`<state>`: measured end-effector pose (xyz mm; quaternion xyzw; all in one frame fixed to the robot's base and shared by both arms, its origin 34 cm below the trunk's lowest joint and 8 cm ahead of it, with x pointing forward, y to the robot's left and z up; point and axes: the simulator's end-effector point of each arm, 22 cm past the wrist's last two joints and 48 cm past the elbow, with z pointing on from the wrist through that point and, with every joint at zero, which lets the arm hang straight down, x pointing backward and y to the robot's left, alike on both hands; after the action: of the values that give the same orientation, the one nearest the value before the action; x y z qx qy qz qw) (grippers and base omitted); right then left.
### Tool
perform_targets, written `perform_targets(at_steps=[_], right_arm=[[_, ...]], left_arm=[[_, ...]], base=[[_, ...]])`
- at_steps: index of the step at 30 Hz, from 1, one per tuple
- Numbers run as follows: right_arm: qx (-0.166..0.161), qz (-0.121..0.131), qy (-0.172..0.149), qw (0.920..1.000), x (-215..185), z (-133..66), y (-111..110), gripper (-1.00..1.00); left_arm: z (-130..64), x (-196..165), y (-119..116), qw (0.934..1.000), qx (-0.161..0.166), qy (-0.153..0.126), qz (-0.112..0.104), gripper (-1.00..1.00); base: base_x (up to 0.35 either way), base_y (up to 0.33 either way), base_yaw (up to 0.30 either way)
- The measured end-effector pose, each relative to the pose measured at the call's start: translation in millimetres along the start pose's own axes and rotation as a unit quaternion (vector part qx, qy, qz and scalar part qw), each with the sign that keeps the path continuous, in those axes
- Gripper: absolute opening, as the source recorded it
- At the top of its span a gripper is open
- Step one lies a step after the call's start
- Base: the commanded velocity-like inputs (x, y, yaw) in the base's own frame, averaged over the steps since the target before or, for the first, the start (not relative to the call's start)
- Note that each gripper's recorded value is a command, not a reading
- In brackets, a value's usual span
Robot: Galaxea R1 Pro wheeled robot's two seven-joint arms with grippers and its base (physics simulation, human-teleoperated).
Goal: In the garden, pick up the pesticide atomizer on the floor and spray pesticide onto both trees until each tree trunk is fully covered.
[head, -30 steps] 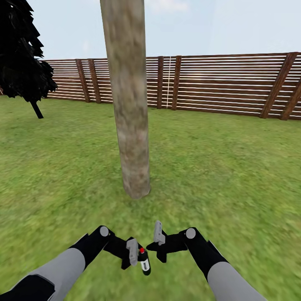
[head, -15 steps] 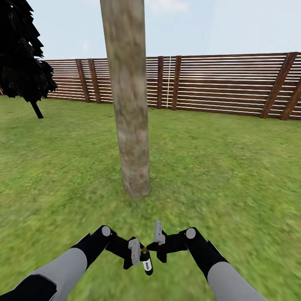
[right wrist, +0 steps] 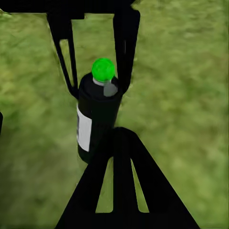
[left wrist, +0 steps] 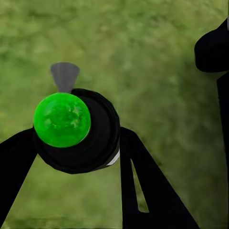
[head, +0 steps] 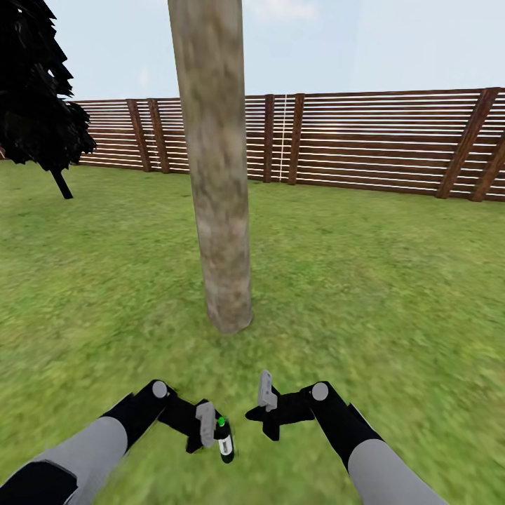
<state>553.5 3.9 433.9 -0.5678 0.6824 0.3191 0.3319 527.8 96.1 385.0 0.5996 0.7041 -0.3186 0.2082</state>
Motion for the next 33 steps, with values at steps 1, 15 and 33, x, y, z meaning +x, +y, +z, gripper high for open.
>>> perform_targets(at_steps=[1,15,33], right_arm=[[0.000,0.000,0.000,1.0000,-0.2,0.0,0.0,-1.00],[0.019,0.003,0.008,0.9998,12.1,-7.9,-10.2,1.00],[0.589,0.339,0.034,0.7327,277.4,-174.5,-55.8,1.00]], left_arm=[[-8.6,14.6,2.3,0.9999,-0.005,0.010,-0.005,-1.00],[-116.6,134.0,40.8,0.9879,-0.111,0.075,-0.078,-1.00],[-150.2,242.2,102.9,0.7309,-0.514,0.058,-0.445,-1.00]], base=[[0.000,0.000,0.000],[0.000,0.000,0.000],[0.000,0.000,0.000]])
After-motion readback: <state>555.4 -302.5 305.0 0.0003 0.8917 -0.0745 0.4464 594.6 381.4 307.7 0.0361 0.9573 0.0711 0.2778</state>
